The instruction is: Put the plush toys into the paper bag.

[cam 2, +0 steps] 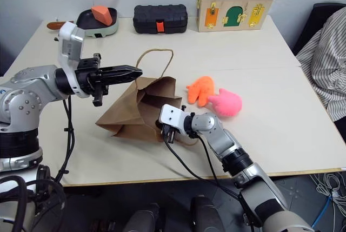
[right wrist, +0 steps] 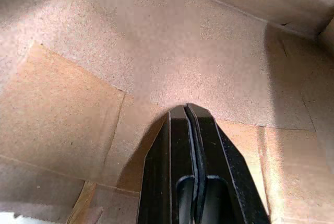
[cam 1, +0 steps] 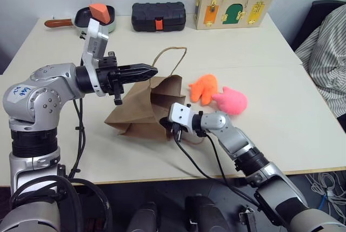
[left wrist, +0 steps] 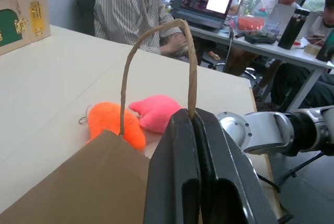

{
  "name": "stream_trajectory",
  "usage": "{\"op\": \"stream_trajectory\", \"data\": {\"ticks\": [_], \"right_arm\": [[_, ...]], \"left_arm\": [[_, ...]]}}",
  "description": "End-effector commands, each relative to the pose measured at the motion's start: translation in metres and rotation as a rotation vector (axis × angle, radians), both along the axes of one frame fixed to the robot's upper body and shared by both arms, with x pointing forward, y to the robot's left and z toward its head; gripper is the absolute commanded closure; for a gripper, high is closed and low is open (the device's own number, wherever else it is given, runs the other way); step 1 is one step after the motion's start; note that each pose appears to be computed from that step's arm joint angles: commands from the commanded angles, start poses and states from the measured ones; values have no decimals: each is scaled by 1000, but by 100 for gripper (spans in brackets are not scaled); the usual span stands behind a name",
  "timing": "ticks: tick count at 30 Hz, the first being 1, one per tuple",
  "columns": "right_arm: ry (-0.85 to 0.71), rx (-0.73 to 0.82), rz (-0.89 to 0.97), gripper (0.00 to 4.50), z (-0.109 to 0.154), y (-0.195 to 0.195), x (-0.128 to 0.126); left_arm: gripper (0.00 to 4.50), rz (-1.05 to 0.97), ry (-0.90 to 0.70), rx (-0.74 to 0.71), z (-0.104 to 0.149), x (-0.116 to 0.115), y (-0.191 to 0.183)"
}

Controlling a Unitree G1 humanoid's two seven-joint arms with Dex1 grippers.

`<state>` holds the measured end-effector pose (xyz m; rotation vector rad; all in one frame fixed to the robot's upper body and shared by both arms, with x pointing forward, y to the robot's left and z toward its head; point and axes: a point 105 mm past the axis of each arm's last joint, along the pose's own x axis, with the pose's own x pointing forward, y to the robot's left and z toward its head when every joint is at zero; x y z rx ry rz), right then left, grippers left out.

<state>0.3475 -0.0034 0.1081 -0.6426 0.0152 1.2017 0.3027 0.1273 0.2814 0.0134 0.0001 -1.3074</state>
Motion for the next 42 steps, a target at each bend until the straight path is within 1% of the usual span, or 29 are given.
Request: {"op": "stream_trajectory", "data": {"ticks": [1,5,9,13,15,19,23,29,30,32,34,36,40,42], "right_arm": [[112,-2,-24,449,-16,-8,-3],[148,108,17,449,13,9,-6],[125,163,92,449,45,32,-14],[153,219,113,449,59,45,-16],[169,236,99,449,59,47,-13],[165,209,59,449,46,51,-5],[198,214,83,449,40,60,-11],[248,180,73,449,7,59,-16],[242,170,75,449,4,60,-17],[183,127,88,449,-2,60,-18],[140,111,94,449,-2,60,-17],[95,145,114,449,12,64,-17],[4,190,190,449,41,73,-20],[-6,205,232,449,48,78,-23]], "left_arm": [[450,-74,-45,40,-1,-21,-5],[450,-106,-50,84,-18,-28,-13],[450,-120,-59,83,-22,-30,-17],[450,-111,-69,63,-21,-29,-19],[450,-107,-72,60,-20,-28,-19],[450,-101,-80,62,-19,-28,-18],[450,-91,-92,54,-16,-26,-18],[450,-69,-108,24,-7,-22,-16],[450,-67,-111,23,-6,-21,-16],[450,-65,-122,27,-4,-21,-16],[450,-67,-129,31,-4,-20,-17],[450,-83,-127,39,-7,-20,-19],[450,-134,-114,71,-19,-22,-27],[450,-155,-109,82,-24,-24,-30]]}}
